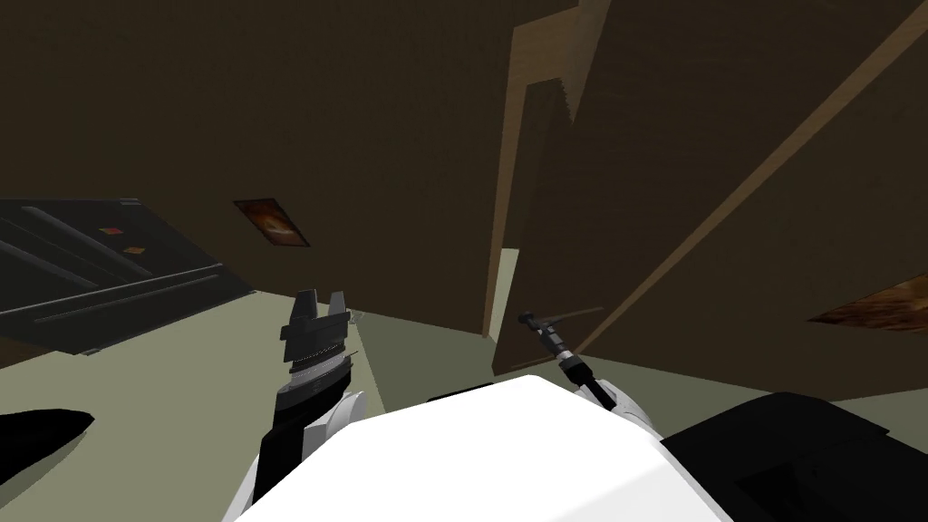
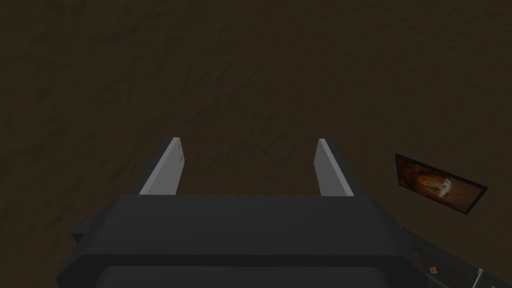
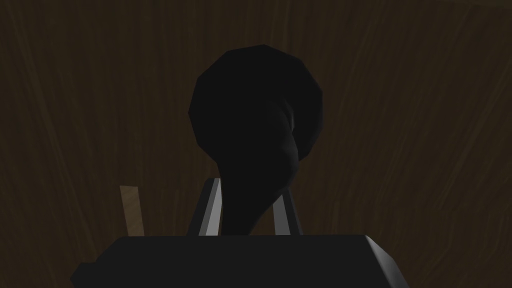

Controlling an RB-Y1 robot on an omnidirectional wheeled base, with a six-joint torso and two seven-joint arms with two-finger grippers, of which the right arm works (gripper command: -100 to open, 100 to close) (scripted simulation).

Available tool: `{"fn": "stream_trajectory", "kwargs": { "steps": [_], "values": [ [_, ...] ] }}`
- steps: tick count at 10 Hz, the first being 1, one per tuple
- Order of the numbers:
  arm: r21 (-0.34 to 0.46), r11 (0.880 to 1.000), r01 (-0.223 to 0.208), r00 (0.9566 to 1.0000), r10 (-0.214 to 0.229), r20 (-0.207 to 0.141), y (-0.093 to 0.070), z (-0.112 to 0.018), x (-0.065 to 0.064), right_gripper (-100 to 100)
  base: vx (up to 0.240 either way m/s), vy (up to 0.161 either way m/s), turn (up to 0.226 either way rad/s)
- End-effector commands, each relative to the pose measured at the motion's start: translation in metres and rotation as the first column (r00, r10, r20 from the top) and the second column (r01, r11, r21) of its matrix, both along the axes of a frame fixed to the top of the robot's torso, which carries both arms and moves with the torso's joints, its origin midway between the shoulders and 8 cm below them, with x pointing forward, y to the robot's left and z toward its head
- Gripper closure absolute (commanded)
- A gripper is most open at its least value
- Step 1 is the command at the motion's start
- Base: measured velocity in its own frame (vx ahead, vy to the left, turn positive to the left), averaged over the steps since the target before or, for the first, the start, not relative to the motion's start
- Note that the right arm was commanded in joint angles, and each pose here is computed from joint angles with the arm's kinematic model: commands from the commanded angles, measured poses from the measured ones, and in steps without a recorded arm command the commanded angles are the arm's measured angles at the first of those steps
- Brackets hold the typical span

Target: Pull the door open

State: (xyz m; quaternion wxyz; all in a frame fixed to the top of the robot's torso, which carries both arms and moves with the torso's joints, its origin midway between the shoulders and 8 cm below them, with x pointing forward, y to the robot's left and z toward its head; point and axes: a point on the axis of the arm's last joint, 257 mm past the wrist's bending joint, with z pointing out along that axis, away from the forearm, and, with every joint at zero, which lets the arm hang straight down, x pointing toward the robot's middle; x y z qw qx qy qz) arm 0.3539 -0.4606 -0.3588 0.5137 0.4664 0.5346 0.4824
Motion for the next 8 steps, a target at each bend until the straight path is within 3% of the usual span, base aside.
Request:
{"fn": "stream_trajectory", "kwargs": {
  "steps": [1,2,3,4,8],
  "values": [
    [-0.003,1.0,-0.014,0.9999,0.014,0.007,-0.003,0.003,-0.007,100,-0.137,-0.027,0.11],
    [-0.003,1.0,-0.022,0.9997,0.022,0.007,-0.004,0.004,-0.011,100,-0.157,-0.042,0.104],
    [-0.002,1.0,-0.015,0.9999,0.015,0.003,-0.003,0.001,-0.007,100,-0.066,-0.022,0.023],
    [0.0,1.0,-0.026,0.9997,0.026,0.003,-0.004,0.001,-0.014,100,-0.123,-0.037,0.188],
    [-0.002,0.999,-0.05,0.9987,0.05,0.006,-0.007,0.002,-0.03,100,-0.23,-0.109,0.183]
  ]
}}
